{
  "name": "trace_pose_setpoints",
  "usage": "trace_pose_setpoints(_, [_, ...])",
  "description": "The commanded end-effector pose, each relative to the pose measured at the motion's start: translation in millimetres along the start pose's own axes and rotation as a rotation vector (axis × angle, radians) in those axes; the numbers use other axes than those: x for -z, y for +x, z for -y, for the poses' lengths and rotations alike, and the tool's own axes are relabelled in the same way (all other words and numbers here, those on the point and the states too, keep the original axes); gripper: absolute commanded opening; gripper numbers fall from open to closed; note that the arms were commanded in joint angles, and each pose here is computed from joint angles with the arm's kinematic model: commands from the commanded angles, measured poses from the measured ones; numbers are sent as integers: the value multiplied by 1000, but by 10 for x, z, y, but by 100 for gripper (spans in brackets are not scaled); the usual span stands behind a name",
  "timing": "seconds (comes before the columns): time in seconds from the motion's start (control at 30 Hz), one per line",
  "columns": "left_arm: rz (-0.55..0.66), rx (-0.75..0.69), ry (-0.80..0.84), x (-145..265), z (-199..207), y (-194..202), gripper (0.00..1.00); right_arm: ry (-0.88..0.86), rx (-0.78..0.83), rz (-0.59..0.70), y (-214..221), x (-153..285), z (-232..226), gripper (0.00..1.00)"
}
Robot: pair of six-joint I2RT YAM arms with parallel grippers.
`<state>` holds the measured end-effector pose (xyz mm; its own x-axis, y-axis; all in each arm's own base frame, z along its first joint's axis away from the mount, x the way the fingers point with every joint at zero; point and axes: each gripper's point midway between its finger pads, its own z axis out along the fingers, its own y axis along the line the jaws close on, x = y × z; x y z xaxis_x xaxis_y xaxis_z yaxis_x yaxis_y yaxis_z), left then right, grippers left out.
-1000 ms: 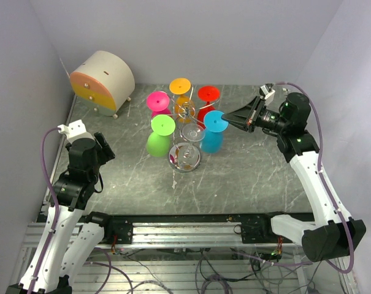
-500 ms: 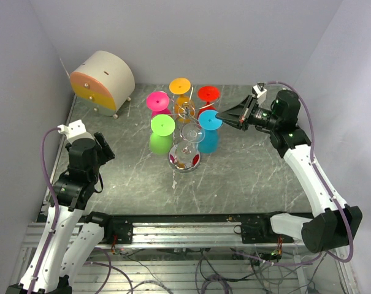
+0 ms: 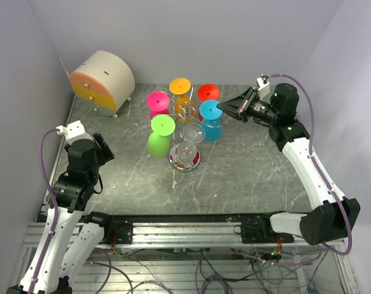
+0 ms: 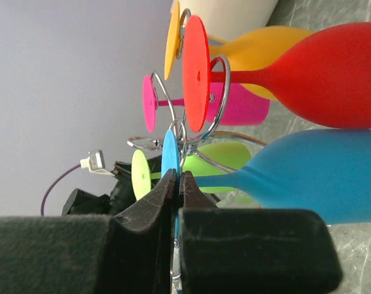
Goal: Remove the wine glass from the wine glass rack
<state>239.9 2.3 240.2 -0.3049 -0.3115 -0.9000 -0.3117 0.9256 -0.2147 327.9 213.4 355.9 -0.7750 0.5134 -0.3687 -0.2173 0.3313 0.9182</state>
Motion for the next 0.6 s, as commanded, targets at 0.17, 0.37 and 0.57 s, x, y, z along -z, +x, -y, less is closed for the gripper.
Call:
trace_pose_setpoints(0.17, [30, 17, -2, 47, 7, -108, 73, 32, 73, 125, -150, 153, -145, 0])
trace_pose_setpoints(0.37, [26, 15, 3, 42, 18, -102, 73, 106, 99, 214, -168, 383, -114, 0])
trace_pose_setpoints(0.57, [30, 19, 8, 50, 24, -108, 73, 147, 124, 314, -204, 639, -169, 0])
